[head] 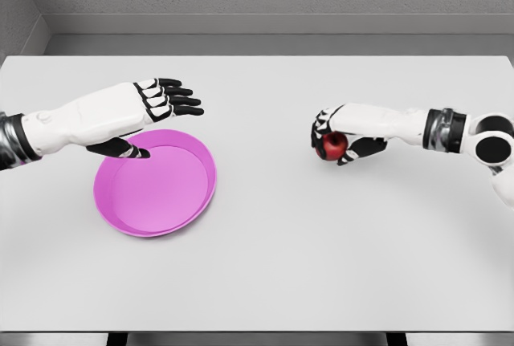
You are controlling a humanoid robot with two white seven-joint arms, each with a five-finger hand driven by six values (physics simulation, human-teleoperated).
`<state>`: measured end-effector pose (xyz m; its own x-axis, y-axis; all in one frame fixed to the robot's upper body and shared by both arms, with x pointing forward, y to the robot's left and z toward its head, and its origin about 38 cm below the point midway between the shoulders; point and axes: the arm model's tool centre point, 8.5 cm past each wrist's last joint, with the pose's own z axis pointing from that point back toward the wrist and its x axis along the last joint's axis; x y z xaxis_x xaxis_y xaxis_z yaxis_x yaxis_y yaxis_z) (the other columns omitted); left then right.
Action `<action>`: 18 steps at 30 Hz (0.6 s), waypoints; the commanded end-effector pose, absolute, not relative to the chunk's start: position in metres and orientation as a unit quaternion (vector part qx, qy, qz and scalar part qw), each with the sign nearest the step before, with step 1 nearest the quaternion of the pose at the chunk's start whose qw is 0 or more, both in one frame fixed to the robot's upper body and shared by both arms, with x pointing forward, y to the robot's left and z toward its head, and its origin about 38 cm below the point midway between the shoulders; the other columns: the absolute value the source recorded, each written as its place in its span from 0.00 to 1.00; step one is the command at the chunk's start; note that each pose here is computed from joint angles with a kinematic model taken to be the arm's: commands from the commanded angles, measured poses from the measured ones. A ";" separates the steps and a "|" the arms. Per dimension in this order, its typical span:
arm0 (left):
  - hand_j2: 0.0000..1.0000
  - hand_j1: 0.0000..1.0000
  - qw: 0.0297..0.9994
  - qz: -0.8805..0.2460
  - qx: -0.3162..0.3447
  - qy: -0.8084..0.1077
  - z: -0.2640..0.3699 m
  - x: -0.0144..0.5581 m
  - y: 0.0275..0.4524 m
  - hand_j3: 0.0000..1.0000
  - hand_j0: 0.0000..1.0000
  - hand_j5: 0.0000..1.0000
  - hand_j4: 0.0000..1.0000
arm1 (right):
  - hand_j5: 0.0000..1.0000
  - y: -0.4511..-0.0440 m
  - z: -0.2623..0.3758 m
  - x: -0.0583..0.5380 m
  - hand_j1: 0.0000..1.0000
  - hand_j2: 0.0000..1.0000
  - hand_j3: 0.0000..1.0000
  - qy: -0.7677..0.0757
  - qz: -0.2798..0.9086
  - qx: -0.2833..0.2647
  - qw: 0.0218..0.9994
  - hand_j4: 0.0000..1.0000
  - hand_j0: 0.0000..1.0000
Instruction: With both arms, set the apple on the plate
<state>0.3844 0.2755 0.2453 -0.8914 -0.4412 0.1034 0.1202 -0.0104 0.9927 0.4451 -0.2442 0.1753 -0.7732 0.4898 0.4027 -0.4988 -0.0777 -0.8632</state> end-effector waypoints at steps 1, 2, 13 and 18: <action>1.00 1.00 0.201 -0.699 0.118 -0.676 0.247 0.385 0.276 1.00 1.00 1.00 1.00 | 0.35 -0.232 0.171 0.440 0.35 0.35 0.35 -0.588 0.739 0.019 0.327 0.35 0.35; 1.00 1.00 0.201 -0.699 0.118 -0.676 0.247 0.384 0.275 1.00 1.00 1.00 1.00 | 0.40 -0.232 0.171 0.440 0.40 0.40 0.40 -0.589 0.738 0.018 0.328 0.40 0.40; 1.00 1.00 0.202 -0.698 0.118 -0.677 0.246 0.384 0.276 1.00 1.00 1.00 1.00 | 1.00 -0.233 0.182 0.442 1.00 1.00 1.00 -0.598 0.735 0.008 0.320 1.00 1.00; 1.00 1.00 0.196 -0.692 0.108 -0.686 0.245 0.386 0.264 1.00 1.00 1.00 1.00 | 1.00 -0.358 0.234 0.466 1.00 1.00 1.00 -0.656 0.620 -0.118 0.414 1.00 1.00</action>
<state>0.3854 0.2688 0.2451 -0.8969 -0.4288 0.1082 0.1187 0.0024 0.9929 0.4547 -0.3066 0.1987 -0.6950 0.5947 0.4041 -0.4457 0.0847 -0.8911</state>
